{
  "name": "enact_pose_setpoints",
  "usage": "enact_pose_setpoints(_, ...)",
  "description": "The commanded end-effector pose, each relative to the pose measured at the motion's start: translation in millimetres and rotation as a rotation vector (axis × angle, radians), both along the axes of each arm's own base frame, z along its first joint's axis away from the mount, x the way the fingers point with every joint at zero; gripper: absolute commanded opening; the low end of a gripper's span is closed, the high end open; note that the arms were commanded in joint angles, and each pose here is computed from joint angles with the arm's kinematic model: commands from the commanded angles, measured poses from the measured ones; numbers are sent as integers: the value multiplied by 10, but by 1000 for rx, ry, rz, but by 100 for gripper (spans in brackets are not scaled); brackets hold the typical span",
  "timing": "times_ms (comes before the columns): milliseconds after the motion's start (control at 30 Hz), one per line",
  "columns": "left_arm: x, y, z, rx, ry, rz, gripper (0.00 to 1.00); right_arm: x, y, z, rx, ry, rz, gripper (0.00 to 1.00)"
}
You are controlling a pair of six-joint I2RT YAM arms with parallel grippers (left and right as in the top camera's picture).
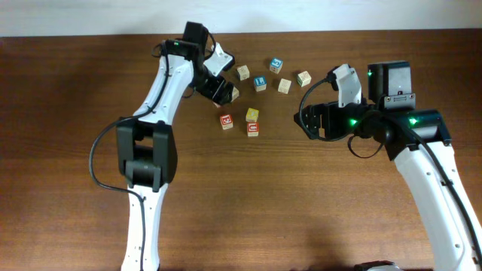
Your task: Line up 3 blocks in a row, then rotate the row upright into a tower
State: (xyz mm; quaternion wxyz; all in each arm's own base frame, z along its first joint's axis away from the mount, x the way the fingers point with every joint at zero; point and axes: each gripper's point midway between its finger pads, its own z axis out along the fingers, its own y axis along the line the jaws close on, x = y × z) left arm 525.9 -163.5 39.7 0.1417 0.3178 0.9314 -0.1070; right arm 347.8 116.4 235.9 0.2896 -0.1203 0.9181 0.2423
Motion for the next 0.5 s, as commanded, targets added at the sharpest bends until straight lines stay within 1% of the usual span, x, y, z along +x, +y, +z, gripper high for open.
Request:
enact_pose_setpoints(0,95,149,-178,159,-36,16,79,42,-14,45,6,-9,-6,98)
enact_pose_setpoints(100,43,74,-327,166,-10,-2,62,48,-15,48,5,-12,-7,98)
enact_pose_setpoints(167,23,36,-363,167,-3,-10,54,50,-24,43,1,-11,-11,98)
enact_pose_setpoints(233,13,-2,-363,168,-4,-18,38,51,-24,44,1,-12,-11,98)
enact_pose_setpoints(333,-8,-16,-364,169,1,-21,21,52,-24,44,1,-12,-11,98)
enact_pose_setpoints(467,-48,23,-243,185,20,-9,17,52,-24,44,1,-12,-11,98)
